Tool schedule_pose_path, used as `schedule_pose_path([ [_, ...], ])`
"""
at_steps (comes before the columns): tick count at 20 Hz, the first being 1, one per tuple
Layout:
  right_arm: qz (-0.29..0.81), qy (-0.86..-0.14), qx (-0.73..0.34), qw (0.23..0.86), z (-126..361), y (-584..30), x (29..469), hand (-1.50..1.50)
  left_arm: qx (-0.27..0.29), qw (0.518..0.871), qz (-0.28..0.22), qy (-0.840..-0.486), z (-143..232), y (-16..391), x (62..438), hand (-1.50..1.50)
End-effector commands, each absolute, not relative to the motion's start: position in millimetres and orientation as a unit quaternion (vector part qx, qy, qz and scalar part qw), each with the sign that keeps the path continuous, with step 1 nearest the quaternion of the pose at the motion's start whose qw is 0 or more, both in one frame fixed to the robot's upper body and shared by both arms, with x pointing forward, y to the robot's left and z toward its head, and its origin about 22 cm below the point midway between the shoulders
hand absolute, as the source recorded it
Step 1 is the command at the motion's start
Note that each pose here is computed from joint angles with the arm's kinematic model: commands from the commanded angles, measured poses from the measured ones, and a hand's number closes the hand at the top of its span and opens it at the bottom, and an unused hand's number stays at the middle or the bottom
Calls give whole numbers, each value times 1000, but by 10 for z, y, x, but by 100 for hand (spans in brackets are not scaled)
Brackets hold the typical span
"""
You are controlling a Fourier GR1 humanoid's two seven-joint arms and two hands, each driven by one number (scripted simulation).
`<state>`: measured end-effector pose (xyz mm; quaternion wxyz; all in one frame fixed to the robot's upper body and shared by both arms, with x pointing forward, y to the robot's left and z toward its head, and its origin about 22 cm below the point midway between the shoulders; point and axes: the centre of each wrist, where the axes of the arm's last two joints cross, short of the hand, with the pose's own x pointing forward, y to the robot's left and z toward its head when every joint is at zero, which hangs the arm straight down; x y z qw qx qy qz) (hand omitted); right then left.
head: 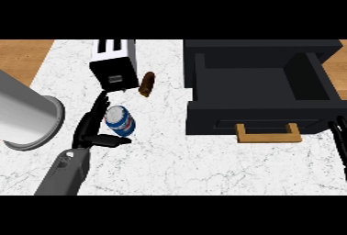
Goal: Pick up the can, place it into the drawer and close the drawer
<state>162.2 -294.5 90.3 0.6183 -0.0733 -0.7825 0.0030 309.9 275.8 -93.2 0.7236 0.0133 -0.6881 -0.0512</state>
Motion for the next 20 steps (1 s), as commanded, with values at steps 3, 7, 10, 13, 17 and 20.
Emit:
schedule_pose_path([
  [3, -1, -781, -72, 620, 1009, -2915, 1420, -150, 3, 719, -52, -693, -1045, 2784, 3062, -150],
  [7, 1, -786, -73, 614, 801, -2954, 1561, -150, 10, 725, -56, -687, -1025, 2492, 3186, -150],
  [10, 9, -782, -80, 617, 964, -2936, 1421, -150, -7, 716, -61, -695, -1045, 2366, 3190, -150],
  [13, 4, -784, -75, 616, 997, -3077, 1512, -150, -18, 717, -68, -693, -929, 2536, 3312, -150],
  [17, -7, -784, -71, 617, 1047, -3012, 1533, -150, -24, 715, -64, -696, -1060, 2366, 3265, 150],
  [20, -5, -786, -64, 615, 1031, -2945, 1358, -150, -37, 708, -70, -702, -786, 2269, 3540, 150],
])
